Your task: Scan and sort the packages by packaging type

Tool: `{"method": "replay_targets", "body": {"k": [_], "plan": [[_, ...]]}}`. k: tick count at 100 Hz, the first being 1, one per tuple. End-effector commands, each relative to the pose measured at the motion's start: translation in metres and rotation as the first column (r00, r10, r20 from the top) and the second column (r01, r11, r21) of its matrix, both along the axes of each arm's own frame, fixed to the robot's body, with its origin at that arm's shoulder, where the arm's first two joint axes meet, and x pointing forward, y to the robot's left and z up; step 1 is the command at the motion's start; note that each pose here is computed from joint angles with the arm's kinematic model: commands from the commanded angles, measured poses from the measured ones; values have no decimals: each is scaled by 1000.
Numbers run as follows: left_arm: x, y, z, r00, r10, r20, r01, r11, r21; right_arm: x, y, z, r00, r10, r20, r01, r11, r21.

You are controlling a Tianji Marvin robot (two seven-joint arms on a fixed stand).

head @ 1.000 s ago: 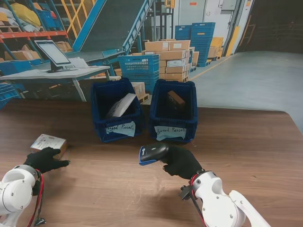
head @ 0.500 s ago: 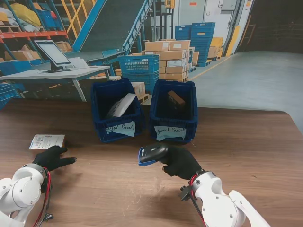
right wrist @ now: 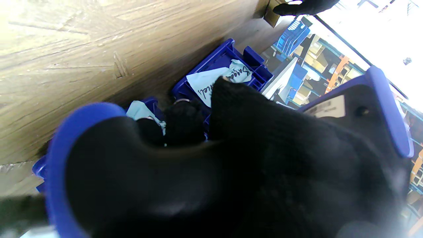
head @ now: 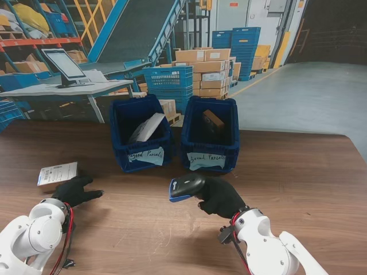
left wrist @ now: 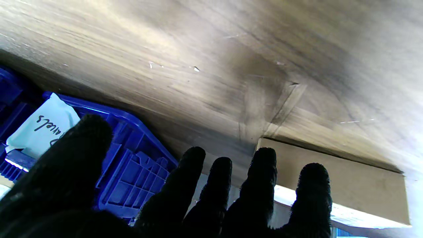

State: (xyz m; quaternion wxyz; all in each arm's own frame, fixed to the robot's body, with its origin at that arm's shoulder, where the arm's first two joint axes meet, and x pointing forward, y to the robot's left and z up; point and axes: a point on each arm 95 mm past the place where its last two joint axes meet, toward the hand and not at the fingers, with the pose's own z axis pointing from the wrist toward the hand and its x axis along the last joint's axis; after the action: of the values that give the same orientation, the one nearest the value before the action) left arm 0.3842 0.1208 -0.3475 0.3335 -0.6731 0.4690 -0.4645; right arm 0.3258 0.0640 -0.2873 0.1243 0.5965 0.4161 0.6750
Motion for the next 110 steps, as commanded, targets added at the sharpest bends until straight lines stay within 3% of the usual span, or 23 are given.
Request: {"method": "replay_targets", "body": {"k": [1, 33, 69, 110], "plan": [[1, -9, 2, 1000, -10, -5, 10, 1000, -19, -4, 3, 0, 1000, 13, -9, -13, 1000, 9], [1, -14, 16, 1000, -20, 20, 20, 1000, 4, -6, 2, 0, 1000, 6, -10, -5, 1000, 11], [-5, -5, 2, 999, -31, -39, 31, 1000, -6, -6, 1, 0, 1000, 4, -6, -4, 1000, 12], [17, -14, 2, 999, -42, -18, 42, 999, 0, -6, 3, -2, 1000, 12, -18, -12, 1000, 10]]}}
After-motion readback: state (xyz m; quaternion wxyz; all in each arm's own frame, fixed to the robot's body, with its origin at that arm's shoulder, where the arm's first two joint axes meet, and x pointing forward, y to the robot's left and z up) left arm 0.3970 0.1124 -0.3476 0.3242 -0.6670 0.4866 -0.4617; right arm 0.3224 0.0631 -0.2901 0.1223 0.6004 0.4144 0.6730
